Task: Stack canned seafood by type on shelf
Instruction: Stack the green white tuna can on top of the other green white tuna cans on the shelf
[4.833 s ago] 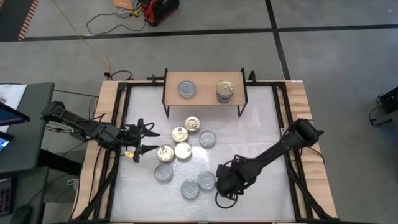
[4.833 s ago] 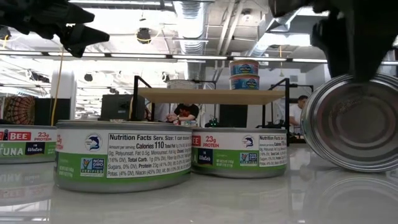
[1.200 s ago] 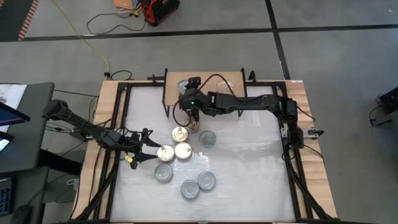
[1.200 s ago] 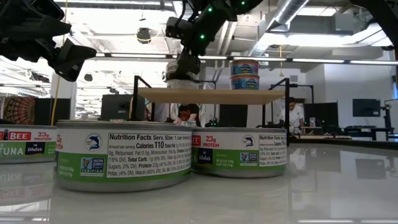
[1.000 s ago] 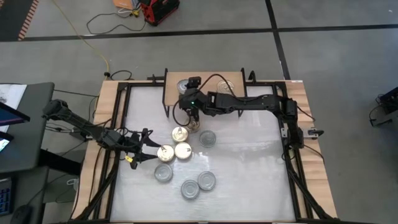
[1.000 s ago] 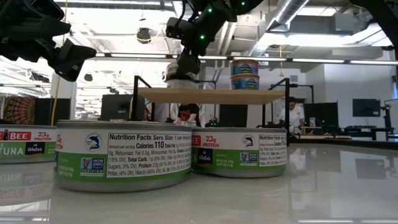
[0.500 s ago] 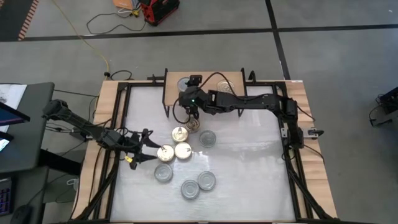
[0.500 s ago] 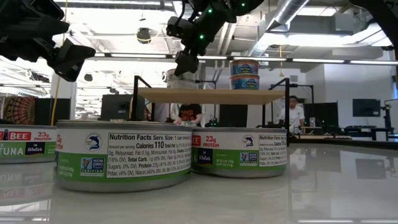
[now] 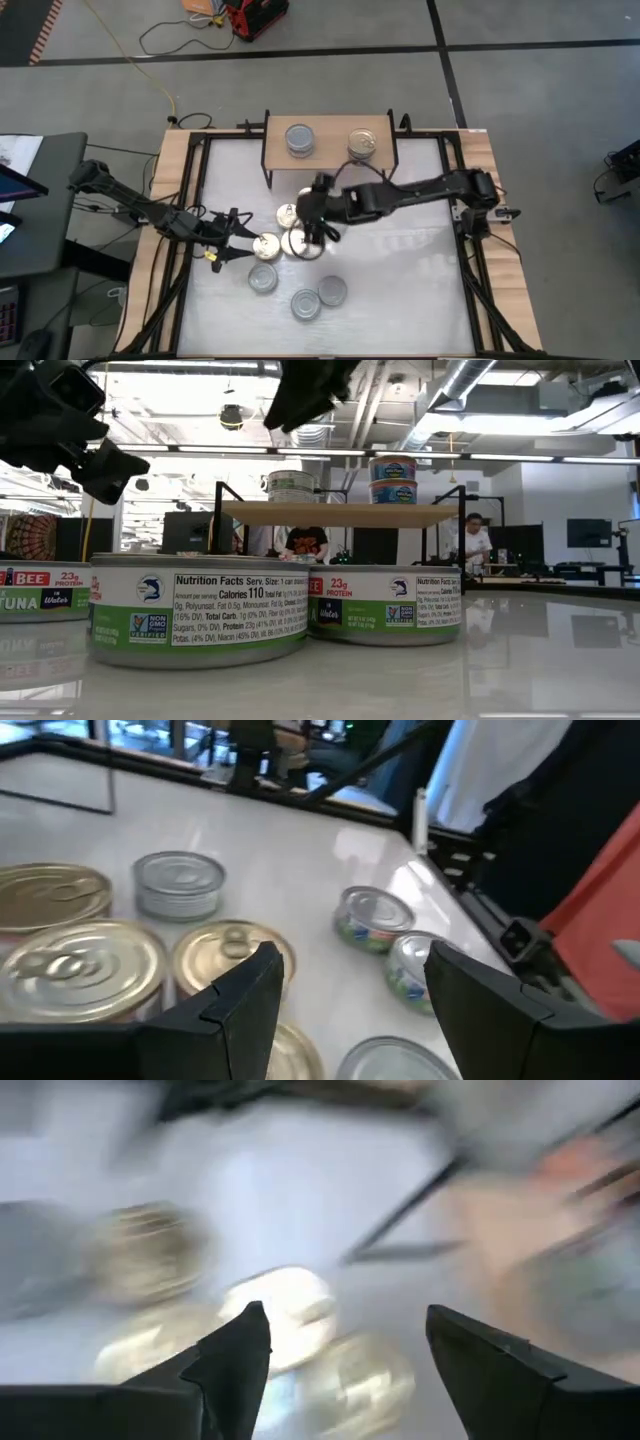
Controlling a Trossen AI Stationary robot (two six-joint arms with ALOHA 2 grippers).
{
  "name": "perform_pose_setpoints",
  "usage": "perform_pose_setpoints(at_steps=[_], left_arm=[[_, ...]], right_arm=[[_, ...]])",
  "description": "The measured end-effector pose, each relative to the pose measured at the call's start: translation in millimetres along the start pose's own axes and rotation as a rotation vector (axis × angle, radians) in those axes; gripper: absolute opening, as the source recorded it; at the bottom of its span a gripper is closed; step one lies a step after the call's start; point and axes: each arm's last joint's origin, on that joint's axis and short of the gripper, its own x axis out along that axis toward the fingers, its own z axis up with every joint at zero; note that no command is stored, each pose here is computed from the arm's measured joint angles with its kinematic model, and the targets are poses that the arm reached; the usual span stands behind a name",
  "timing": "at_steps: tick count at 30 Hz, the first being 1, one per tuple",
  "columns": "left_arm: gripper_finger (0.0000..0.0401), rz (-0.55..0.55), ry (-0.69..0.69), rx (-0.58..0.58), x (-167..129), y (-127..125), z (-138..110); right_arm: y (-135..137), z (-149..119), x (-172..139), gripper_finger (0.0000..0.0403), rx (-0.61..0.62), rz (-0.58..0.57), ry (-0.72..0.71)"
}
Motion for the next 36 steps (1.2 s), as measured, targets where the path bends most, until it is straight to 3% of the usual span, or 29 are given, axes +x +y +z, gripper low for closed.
perform_pose_setpoints(at_steps=[3, 9, 13, 16, 20, 33, 36], left_arm=[[0.0233, 0.033, 0.066, 0.022, 0, -1, 5], [0.0233, 0.070, 0.116, 0.059, -1, -7, 25], [0.0233, 0.075, 0.097, 0.056, -2, -8, 32], [0.0233, 0.090, 0.070, 0.060, -1, -8, 34], [0.0233, 0.102, 0.065, 0.059, -1, -8, 35], [0.0233, 0.103, 0.064, 0.079, -1, -8, 35], [0.0233, 0.103, 0.065, 0.079, -1, -8, 35]], right_arm=[[23, -10, -11, 0.0296, 0.109, 0.157, 0.099], [79, -46, -22, 0.0295, 0.111, 0.205, 0.250], [96, -77, -22, 0.0295, 0.173, 0.201, 0.316], [107, -96, -11, 0.0295, 0.264, 0.275, 0.358], [117, -108, -6, 0.0295, 0.387, 0.383, 0.405], [111, -123, -1, 0.0282, 0.507, 0.319, 0.524], [109, -124, 3, 0.0273, 0.547, 0.356, 0.529]])
